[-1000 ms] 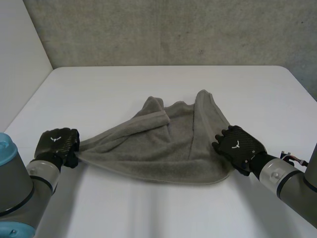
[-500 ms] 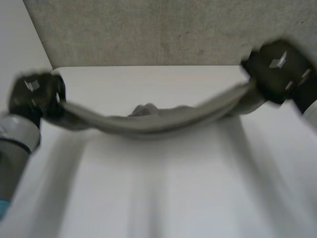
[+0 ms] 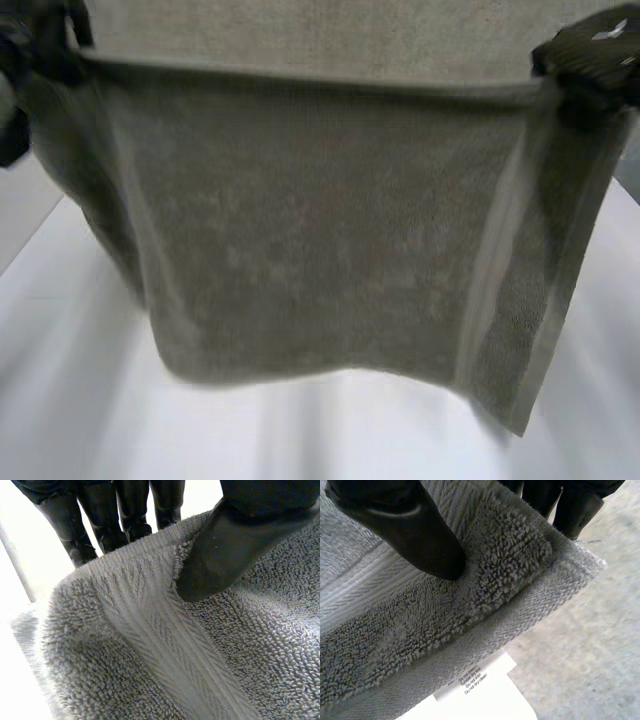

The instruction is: Fold the towel.

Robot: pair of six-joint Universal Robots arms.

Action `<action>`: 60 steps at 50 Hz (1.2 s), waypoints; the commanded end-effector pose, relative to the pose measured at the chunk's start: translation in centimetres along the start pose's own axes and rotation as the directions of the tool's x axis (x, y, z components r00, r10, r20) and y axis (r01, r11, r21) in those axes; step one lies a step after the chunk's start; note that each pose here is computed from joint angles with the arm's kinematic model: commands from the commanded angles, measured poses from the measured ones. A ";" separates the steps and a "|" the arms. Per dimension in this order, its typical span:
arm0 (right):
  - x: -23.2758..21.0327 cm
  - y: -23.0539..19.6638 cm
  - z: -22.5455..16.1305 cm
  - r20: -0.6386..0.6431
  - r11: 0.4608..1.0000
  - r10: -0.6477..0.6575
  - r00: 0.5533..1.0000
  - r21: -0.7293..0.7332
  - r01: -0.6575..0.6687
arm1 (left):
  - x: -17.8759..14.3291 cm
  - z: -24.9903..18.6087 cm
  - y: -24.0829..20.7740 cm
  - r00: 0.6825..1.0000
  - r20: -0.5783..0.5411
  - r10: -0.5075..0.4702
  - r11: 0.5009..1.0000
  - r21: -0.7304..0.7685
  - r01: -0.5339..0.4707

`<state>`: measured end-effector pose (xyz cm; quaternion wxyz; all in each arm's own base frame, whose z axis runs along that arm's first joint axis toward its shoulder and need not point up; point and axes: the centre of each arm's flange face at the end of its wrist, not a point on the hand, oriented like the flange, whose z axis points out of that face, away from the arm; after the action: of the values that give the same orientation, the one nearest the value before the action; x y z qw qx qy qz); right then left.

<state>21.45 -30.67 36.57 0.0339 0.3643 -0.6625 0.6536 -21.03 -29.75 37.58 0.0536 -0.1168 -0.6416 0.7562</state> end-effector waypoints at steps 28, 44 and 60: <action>-0.5 -4.6 6.7 -0.229 0.974 -0.008 0.973 0.219 0.059 | -0.4 10.7 0.1 0.998 0.063 0.027 0.933 0.357 -0.048; -11.9 10.5 6.4 0.202 0.989 -0.123 0.972 -0.060 0.138 | 1.8 3.8 20.8 0.986 -0.108 0.129 0.986 -0.095 -0.139; -7.5 7.7 -2.4 0.082 0.979 -0.197 0.977 -0.038 0.200 | 1.2 -2.6 18.3 0.944 -0.131 0.303 0.946 -0.080 -0.315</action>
<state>25.24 -28.20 21.30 0.0461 0.4859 -0.6473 0.5855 -21.26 -32.33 15.69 -0.0188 -0.2692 -0.6698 0.6918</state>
